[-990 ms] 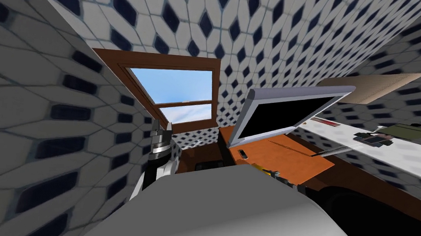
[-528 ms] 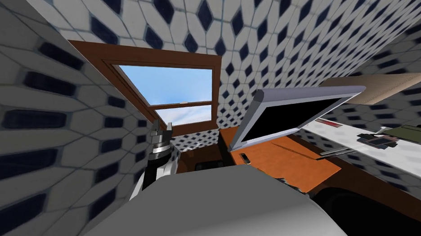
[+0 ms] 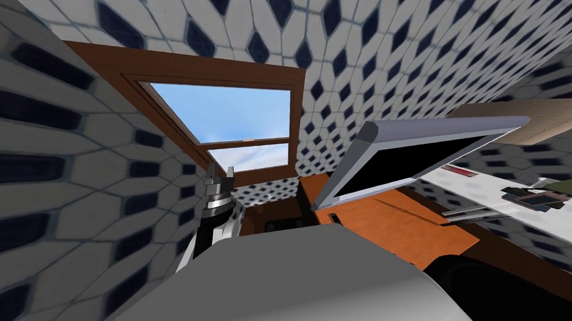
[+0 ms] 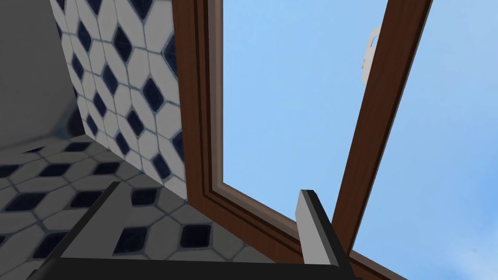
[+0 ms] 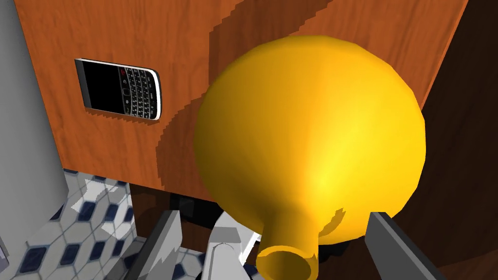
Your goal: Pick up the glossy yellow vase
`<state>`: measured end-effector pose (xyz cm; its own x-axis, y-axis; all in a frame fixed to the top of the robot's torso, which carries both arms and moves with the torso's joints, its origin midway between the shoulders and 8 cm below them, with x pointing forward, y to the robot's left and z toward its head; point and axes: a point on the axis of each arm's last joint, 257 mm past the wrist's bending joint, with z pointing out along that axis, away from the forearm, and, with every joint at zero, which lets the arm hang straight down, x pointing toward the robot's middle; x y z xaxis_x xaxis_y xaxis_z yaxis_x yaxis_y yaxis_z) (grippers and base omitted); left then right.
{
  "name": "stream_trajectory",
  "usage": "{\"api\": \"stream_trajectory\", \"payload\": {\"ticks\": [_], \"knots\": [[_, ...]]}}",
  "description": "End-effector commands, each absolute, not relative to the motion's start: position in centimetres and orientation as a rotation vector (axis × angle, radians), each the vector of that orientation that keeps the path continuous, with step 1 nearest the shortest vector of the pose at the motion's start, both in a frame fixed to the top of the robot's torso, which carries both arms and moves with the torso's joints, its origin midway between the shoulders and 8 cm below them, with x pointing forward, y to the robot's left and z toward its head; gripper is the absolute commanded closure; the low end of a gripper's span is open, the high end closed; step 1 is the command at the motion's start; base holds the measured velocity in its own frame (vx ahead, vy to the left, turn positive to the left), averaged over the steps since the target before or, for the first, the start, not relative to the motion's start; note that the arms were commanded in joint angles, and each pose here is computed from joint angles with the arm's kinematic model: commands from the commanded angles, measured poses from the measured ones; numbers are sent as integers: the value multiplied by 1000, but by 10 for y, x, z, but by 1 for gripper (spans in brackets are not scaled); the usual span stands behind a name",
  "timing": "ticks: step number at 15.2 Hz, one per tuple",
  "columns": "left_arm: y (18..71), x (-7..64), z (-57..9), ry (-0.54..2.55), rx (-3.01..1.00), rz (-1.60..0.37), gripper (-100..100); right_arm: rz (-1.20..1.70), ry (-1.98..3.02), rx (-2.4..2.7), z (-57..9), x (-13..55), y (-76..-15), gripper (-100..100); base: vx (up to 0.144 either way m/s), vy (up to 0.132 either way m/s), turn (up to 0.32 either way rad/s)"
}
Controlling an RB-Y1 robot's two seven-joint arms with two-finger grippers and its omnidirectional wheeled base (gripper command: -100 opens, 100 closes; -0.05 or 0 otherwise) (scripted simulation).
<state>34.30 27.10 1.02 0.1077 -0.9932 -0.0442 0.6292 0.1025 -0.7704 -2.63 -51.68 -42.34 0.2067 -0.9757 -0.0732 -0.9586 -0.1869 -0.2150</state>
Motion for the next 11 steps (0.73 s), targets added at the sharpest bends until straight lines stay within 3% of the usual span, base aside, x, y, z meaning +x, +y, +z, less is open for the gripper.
{"api": "stream_trajectory", "payload": {"ticks": [1, 3, 4, 8, 11], "knots": [[271, 343, 10, 673, -682, -1341, 0, -125, 1865, -2252, -433, -30, -513, -100, -21, -15, 74], [271, 343, 10, 673, -682, -1341, 0, -123, 1863, -2252, -433, -28, -513, -100, -19, -11, 64], [271, 343, 10, 673, -682, -1341, 0, -125, 1865, -2251, -434, -29, -513, 100, 0, 0, 0], [271, 343, 10, 673, -682, -1341, 0, -122, 1867, -2252, -434, -30, -513, 100, -2, -1, -2], [271, 343, 10, 673, -682, -1341, 0, -111, 1839, -2277, -416, -22, -520, 100, 15, 15, -138]]}}
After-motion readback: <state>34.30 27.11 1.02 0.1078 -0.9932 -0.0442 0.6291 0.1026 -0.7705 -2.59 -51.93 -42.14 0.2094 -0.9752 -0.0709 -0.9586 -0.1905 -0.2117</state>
